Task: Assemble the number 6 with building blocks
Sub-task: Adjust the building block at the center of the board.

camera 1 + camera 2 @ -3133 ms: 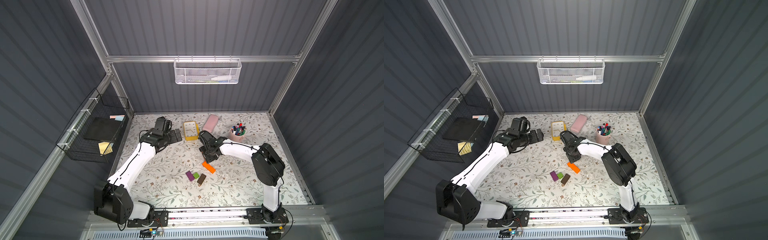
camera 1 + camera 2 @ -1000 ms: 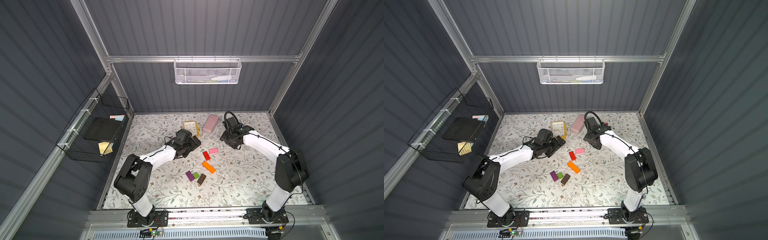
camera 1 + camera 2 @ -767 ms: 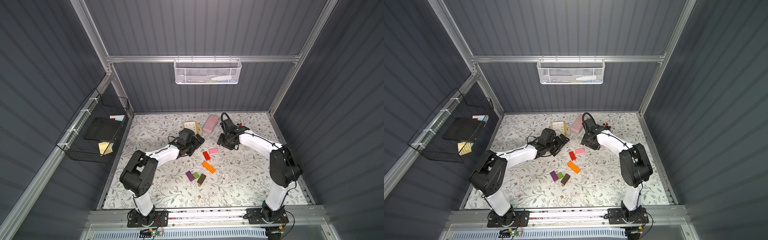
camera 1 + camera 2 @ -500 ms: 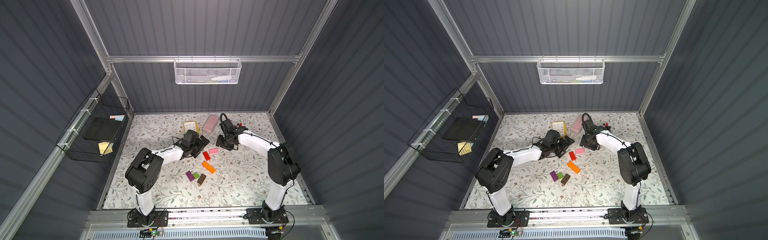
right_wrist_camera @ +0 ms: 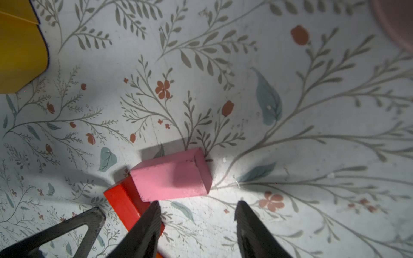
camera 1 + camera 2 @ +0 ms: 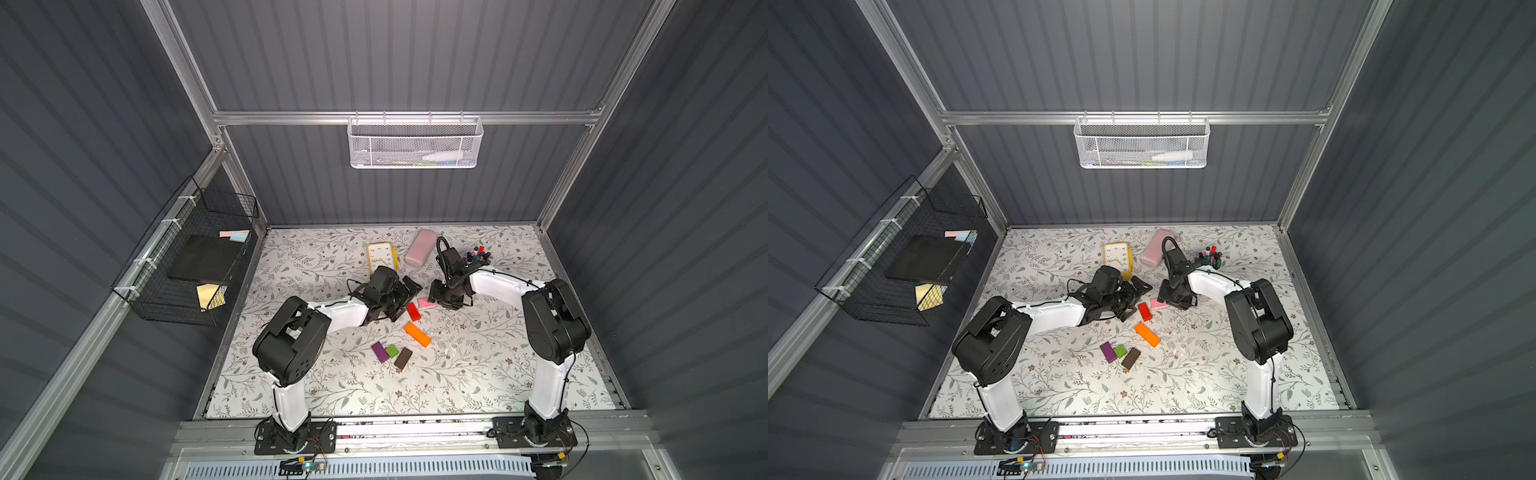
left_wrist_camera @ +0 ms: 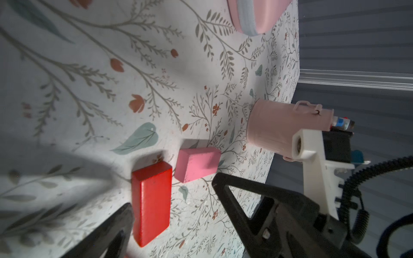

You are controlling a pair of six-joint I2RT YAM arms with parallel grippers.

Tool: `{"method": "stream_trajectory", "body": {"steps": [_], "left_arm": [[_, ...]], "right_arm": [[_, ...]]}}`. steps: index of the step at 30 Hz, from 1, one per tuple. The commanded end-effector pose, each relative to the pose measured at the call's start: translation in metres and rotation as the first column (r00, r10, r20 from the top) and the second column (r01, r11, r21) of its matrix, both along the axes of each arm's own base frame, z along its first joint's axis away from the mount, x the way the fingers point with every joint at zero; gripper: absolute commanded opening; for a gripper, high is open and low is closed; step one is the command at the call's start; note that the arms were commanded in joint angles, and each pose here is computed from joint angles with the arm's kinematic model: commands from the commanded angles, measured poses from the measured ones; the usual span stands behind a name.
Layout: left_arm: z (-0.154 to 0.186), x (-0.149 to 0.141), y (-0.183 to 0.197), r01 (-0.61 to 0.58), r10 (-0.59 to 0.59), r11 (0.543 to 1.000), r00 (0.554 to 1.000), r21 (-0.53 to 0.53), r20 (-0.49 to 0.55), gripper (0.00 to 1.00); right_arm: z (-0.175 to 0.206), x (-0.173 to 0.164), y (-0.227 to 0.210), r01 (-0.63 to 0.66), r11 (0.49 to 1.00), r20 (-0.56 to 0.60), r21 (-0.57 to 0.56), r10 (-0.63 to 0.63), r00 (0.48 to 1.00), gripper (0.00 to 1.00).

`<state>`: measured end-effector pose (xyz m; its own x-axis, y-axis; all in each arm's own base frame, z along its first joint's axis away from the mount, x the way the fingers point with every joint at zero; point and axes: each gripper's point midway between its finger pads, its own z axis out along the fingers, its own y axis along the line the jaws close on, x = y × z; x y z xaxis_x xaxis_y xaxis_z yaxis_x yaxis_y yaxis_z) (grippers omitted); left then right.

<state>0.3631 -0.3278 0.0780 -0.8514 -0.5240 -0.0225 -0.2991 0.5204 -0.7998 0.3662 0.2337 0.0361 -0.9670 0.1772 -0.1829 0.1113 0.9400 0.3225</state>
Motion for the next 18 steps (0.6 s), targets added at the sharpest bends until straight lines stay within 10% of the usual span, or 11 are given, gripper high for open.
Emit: {"method": "stream_trajectory", "body": {"steps": [1, 18], "left_arm": [[-0.011, -0.005, -0.001, 0.002, -0.002, 1.000, 1.000, -0.002, -0.028, 0.99], [-0.018, 0.001, -0.013, 0.032, -0.032, 0.999, 0.999, -0.028, -0.024, 0.99]], "right_arm": [[-0.005, 0.001, 0.003, -0.014, 1.000, -0.009, 0.010, 0.014, 1.000, 0.56], [-0.011, 0.011, 0.000, -0.014, 1.000, 0.003, -0.011, 0.014, 1.000, 0.57]]}}
